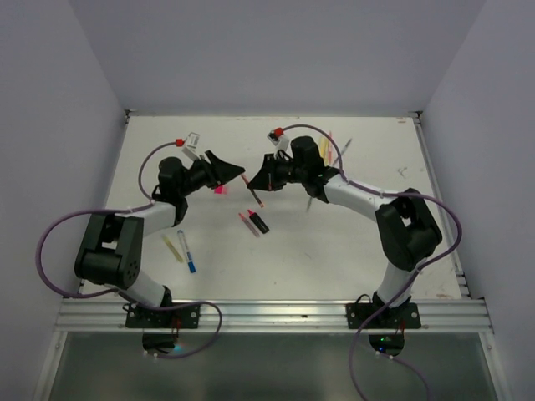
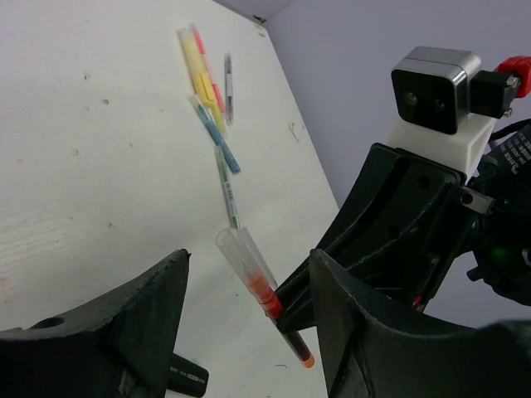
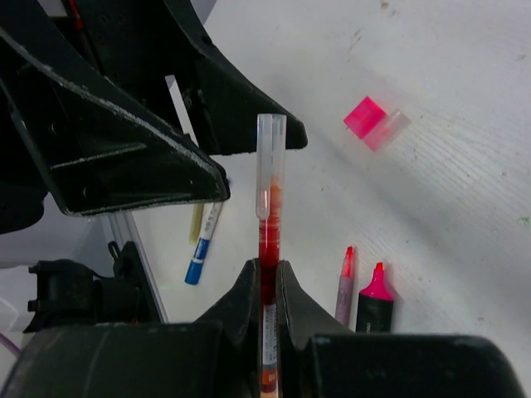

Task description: Open the pen caps

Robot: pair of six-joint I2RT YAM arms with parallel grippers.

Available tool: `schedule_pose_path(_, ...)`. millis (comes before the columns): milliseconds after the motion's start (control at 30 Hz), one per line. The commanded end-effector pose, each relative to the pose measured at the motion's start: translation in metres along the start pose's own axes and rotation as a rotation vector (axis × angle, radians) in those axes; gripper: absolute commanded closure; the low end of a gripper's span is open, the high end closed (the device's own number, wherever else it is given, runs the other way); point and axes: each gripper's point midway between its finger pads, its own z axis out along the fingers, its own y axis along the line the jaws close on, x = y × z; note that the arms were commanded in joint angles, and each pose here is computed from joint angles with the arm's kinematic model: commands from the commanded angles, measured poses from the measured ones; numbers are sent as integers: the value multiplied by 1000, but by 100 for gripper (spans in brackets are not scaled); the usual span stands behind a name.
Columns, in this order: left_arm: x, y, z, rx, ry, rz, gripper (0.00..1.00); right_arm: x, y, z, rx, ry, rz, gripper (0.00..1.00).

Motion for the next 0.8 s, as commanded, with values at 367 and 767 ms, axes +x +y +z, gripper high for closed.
schedule_pose_path(367, -2, -28, -2, 77, -17, 3, 55, -22, 38, -8, -132, -90, -31, 100)
schedule_pose_path(767, 5, -31, -6, 110, -7, -56, 100, -11, 32, -6, -108, -64, -51, 88)
